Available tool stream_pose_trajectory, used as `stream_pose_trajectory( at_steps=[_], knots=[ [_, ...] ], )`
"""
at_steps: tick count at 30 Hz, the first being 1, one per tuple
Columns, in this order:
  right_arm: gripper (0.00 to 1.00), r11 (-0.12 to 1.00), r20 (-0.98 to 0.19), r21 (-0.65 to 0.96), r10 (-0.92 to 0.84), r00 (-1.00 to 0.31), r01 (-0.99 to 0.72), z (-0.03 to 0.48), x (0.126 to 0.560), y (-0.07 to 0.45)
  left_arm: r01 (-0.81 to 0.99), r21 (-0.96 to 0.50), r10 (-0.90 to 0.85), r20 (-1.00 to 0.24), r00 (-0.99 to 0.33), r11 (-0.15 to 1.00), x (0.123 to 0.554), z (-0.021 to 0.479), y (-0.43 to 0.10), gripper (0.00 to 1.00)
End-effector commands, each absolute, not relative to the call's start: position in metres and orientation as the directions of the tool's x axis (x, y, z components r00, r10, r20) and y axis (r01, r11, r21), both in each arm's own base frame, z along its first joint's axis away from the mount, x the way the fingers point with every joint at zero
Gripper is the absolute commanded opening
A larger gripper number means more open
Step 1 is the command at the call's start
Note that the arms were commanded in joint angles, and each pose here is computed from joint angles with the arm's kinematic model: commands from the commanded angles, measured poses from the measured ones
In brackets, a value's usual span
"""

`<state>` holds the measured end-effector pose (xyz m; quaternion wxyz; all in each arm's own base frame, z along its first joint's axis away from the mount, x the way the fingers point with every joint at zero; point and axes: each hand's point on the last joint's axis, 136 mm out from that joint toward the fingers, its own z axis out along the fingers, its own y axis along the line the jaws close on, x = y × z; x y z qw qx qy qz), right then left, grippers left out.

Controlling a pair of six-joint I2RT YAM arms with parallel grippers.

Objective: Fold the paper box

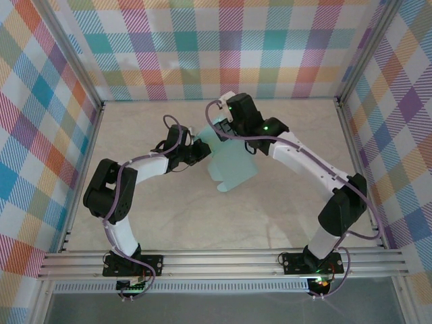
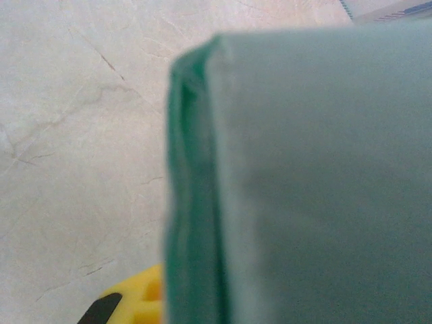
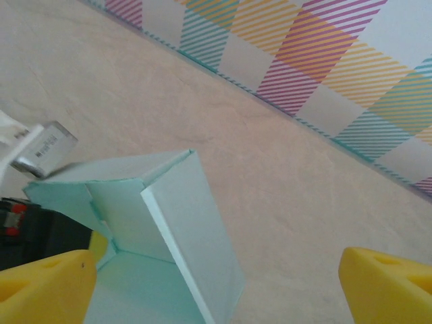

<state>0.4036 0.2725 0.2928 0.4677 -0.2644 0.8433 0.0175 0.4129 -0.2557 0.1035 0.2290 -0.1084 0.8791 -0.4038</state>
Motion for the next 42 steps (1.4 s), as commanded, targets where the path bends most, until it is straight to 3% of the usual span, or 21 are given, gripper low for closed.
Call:
stream_pose_trajectory(
  at_steps=[1,6,16,31,42],
  knots=[
    [0.92,0.882,-0.834,-0.061,-0.303,-0.462,-0.467,0.31,0.394,0.267,0.014,-0.723,-0.342,-0.344,-0.874,0.691,0.414,0.108,-0.255,0.0],
    [0.91,0.893,-0.831,0.055,-0.207,-0.516,-0.446,0.304,0.392,0.249,0.075,-0.561,-0.182,-0.389,-0.903,0.825,0.4,0.109,-0.236,0.0],
    [0.91,0.882,-0.788,0.174,-0.142,-0.6,-0.437,0.27,0.378,0.225,0.151,-0.223,0.103,-0.215,-0.971,0.963,0.349,0.11,-0.182,0.0],
    [0.92,0.85,-0.696,0.205,-0.221,-0.683,-0.484,0.212,0.359,0.228,0.218,0.056,0.208,0.145,-0.967,0.974,0.303,0.095,-0.128,0.04],
    [0.92,0.852,-0.675,0.228,-0.211,-0.707,-0.471,0.197,0.367,0.222,0.272,0.108,0.222,0.335,-0.916,0.956,0.305,0.053,-0.126,0.07]
  ],
)
